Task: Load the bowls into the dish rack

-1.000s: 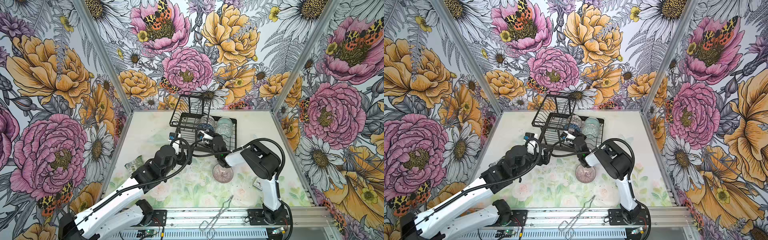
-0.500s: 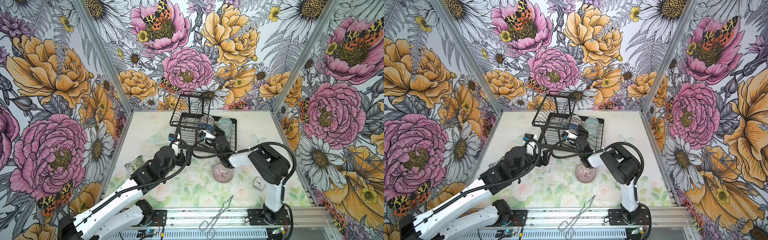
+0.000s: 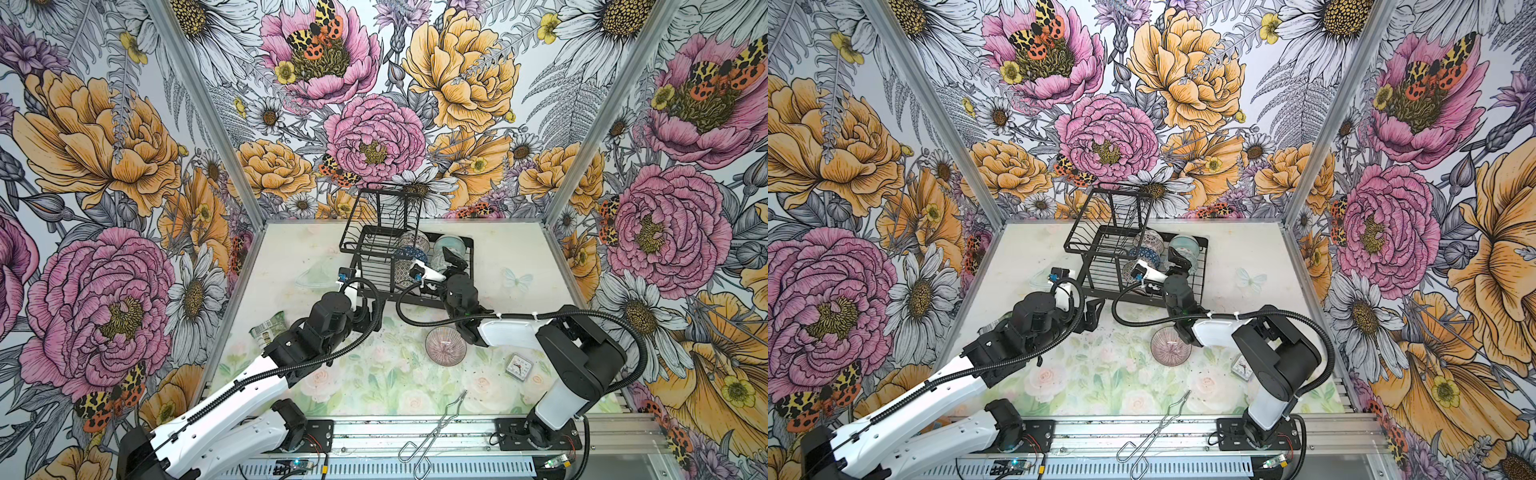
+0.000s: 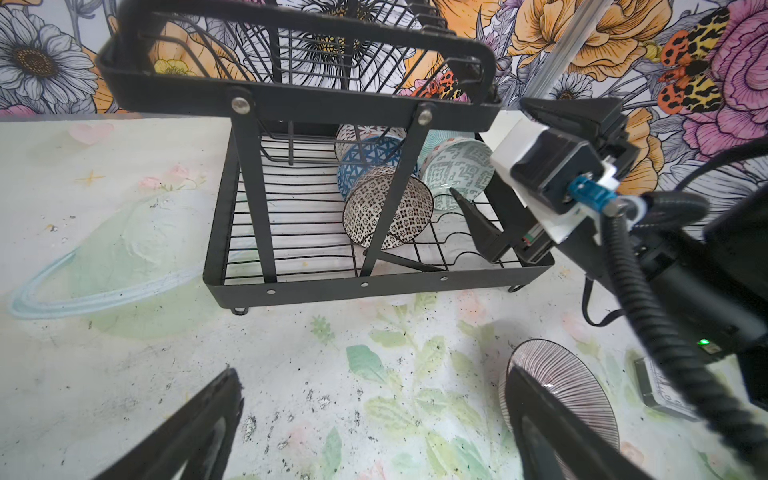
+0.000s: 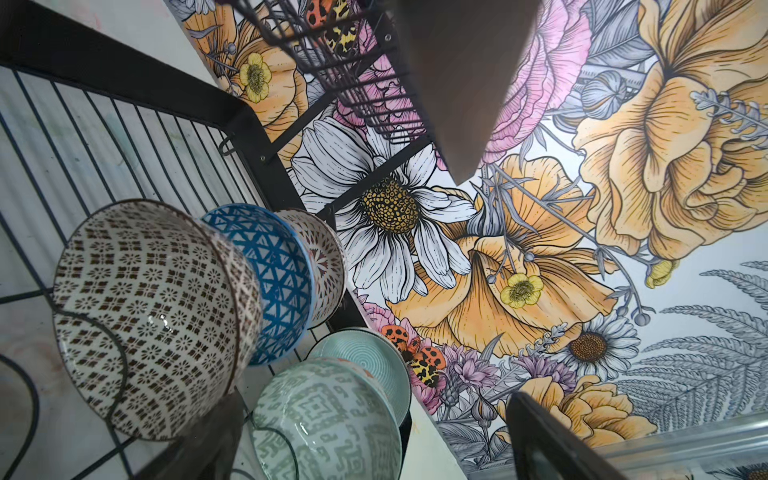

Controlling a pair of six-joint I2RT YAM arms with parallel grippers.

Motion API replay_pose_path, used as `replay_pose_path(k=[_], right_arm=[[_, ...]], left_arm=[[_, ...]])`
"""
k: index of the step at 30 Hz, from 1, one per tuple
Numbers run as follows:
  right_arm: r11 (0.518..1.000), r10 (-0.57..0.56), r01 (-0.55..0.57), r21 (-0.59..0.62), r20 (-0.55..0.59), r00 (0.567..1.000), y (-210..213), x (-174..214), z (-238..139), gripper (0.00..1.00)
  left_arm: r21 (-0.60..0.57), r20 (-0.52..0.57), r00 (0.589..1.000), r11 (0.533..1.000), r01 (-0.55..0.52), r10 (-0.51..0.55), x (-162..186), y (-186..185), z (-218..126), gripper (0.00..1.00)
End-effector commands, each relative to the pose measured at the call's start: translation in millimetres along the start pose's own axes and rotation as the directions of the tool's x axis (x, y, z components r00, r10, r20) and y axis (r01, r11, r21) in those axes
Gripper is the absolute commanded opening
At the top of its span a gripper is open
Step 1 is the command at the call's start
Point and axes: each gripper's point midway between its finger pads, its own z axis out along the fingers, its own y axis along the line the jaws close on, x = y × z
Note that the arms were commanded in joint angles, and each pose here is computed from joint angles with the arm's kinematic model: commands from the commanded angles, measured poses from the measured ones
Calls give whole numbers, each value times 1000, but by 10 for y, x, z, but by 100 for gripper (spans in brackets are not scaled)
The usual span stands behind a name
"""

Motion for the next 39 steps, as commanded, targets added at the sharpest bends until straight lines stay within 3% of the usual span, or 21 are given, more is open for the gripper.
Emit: replay_pose_path(k=[1, 8, 12, 17, 20, 24, 30, 35, 39], right_arm=[[999, 23, -24, -34, -27, 999, 66, 94, -39, 99], [978, 189, -192, -84, -41, 981, -106, 60, -343, 99], [925, 338, -351, -143, -105, 935, -252, 55, -603, 99], [850, 448, -483, -209, -194, 873, -356, 33, -912, 99], [789, 525, -574, -220, -244, 815, -435, 17, -1061, 100], [664, 621, -717, -212, -379, 686, -483, 106, -1104, 100], [559, 661, -810, -176, -494, 564, -478, 210, -975, 99], [543, 660, -824, -163, -524, 538, -414, 280, -886, 100], [555, 645, -820, -143, -549, 532, -355, 371, -808, 100]], left_arm=[[6, 8, 1000, 1000, -4, 4, -58, -6, 2, 99], [48, -16, 1000, 999, -24, 25, 8, -106, -2, 99], [51, -45, 997, 996, -68, 70, 115, -177, 7, 99], [82, -108, 990, 993, -86, 95, 291, -287, 87, 99], [95, -149, 983, 991, -99, 112, 414, -365, 155, 99], [133, -210, 970, 987, -94, 121, 578, -523, 269, 99], [223, -312, 947, 975, -9, 80, 872, -783, 472, 99], [302, -399, 916, 949, 96, 34, 1086, -1021, 612, 99], [314, -456, 889, 943, 110, 48, 1250, -1169, 730, 99]])
